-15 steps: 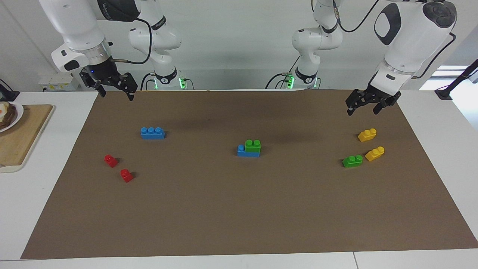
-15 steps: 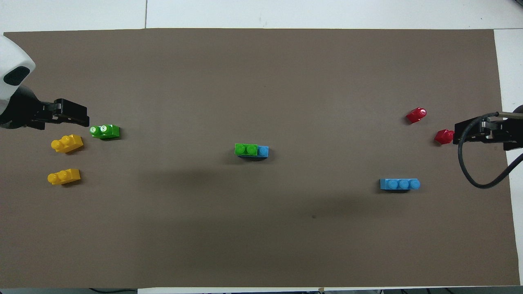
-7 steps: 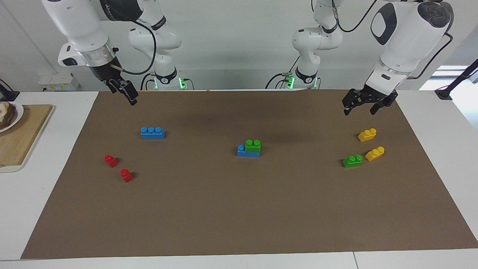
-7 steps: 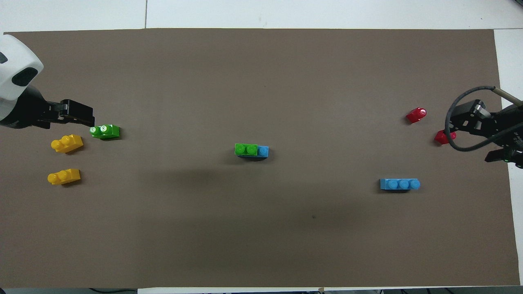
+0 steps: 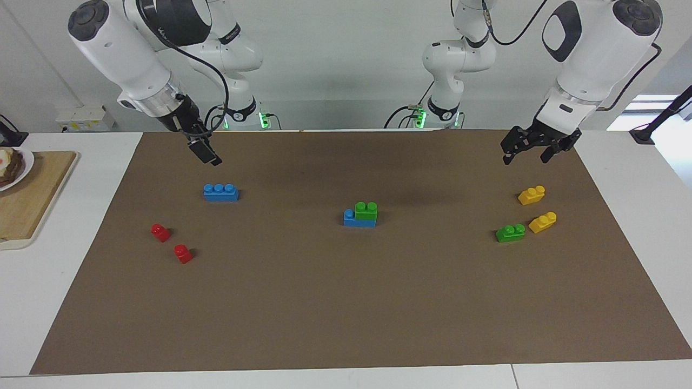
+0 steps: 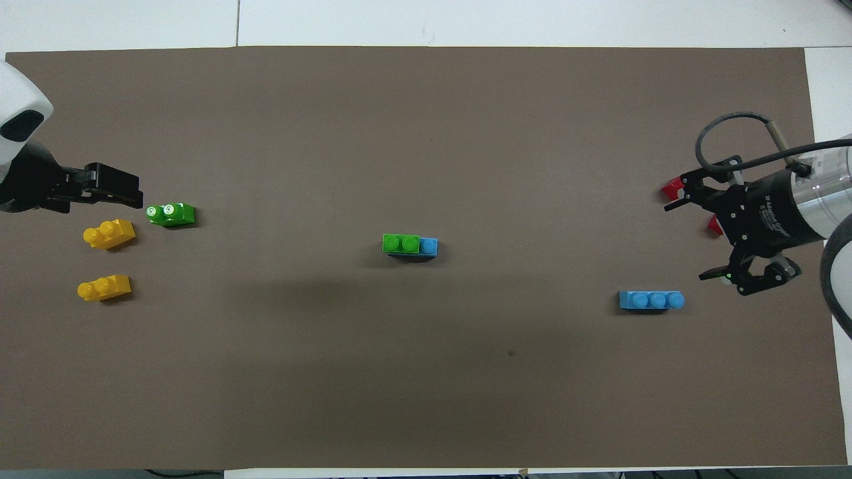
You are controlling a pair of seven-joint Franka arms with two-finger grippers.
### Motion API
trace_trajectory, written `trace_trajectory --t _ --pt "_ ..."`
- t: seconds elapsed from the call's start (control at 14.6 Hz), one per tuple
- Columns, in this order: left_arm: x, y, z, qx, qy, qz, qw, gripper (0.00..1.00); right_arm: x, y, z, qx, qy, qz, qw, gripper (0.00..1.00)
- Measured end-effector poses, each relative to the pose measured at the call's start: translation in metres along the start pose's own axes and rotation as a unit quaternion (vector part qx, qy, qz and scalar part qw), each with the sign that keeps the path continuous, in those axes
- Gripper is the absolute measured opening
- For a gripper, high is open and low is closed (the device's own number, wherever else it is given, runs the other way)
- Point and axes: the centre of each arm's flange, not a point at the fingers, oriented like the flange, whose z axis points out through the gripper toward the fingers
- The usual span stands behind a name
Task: Remove green block with left arm and hold with right
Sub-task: 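Swing the right gripper toward the joined green-blue brick while the left gripper follows, then bring the left gripper and the right gripper to opposite brick ends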
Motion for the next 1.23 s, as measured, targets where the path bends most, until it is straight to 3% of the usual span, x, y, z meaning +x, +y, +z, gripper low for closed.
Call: trace_trajectory --t 0.2,0.61,0.96,1.23 --pt "-0.002 0.005 0.001 0.001 -0.005 -0.025 1.000 1.00 -0.004 -0.006 0.023 0.016 -0.031 0.063 0.997 1.00" --pt "-0.003 0.012 0.001 0.001 -0.007 -0.138 0.990 1.00 -0.043 -0.026 0.081 0.025 -0.030 0.144 0.989 1.00" --pt "-0.007 0.044 0.002 0.003 -0.008 -0.229 0.973 1.00 -0.072 -0.043 0.123 0.025 -0.035 0.141 0.989 1.00" --pt "-0.008 0.058 0.004 0.005 -0.009 -0.310 0.951 1.00 -0.091 -0.048 0.162 0.013 -0.042 0.133 0.990 1.00"
